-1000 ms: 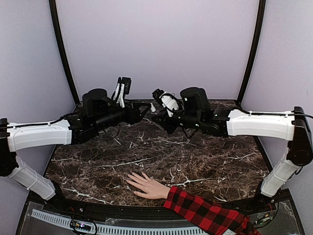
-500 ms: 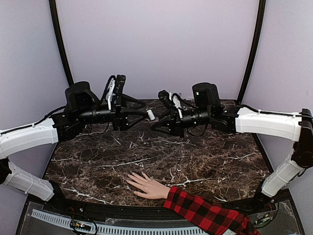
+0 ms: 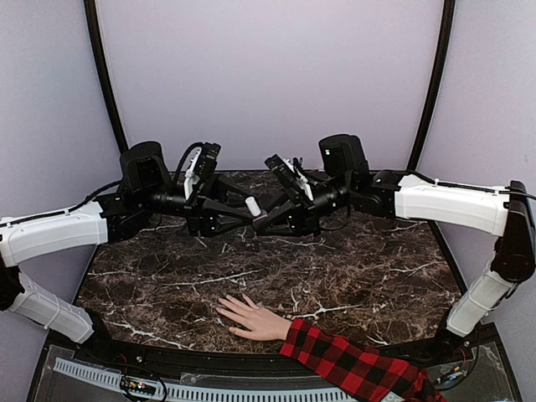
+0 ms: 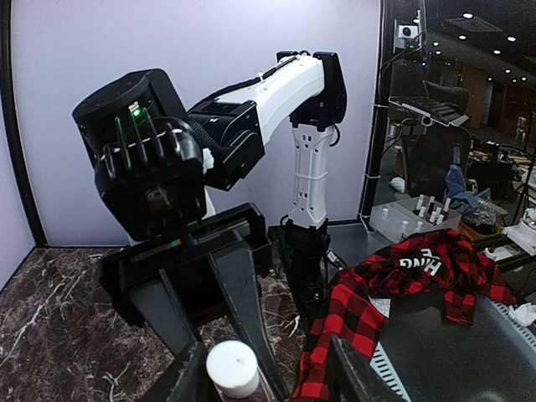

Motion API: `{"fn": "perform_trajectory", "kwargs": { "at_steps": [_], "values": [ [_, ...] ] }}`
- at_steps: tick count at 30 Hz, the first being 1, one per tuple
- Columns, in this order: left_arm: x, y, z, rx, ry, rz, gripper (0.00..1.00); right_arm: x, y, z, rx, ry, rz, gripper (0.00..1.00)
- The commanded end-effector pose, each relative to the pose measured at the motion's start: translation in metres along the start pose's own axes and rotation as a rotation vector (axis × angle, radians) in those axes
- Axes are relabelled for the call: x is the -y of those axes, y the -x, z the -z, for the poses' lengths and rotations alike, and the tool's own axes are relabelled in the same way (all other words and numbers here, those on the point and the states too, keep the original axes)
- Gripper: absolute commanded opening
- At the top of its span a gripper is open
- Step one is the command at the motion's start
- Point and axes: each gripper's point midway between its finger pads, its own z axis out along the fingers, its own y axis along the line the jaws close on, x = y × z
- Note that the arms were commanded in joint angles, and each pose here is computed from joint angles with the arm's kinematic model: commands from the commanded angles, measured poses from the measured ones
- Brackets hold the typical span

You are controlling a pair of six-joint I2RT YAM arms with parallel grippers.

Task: Paint the nails
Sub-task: Unscrew the cap of the nail polish bottle.

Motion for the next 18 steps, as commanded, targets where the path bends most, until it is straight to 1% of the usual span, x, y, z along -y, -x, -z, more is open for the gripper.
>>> {"fn": "perform_trajectory", "kwargs": {
  "at_steps": [1,4,12,18],
  "values": [
    [0.012,0.0205,-0.001,0.062,-0.08,-0.055,0.48,-0.0118,0.0101,-0.0043,0.021,0.08,0.019,0.0],
    [0.0131,0.0208,-0.0025,0.07,-0.099,-0.052,0.45,-0.0123,0.0101,-0.0055,0.021,0.086,0.019,0.0],
    [0.0117,0.0161,-0.006,0.065,-0.108,-0.031,0.23,-0.0126,0.0114,-0.0052,0.025,0.085,0.024,0.0],
    [0.0081,0.0162,-0.0059,0.062,-0.079,-0.023,0.12,-0.0062,0.0137,-0.0024,0.032,0.04,0.025,0.0]
  ]
}}
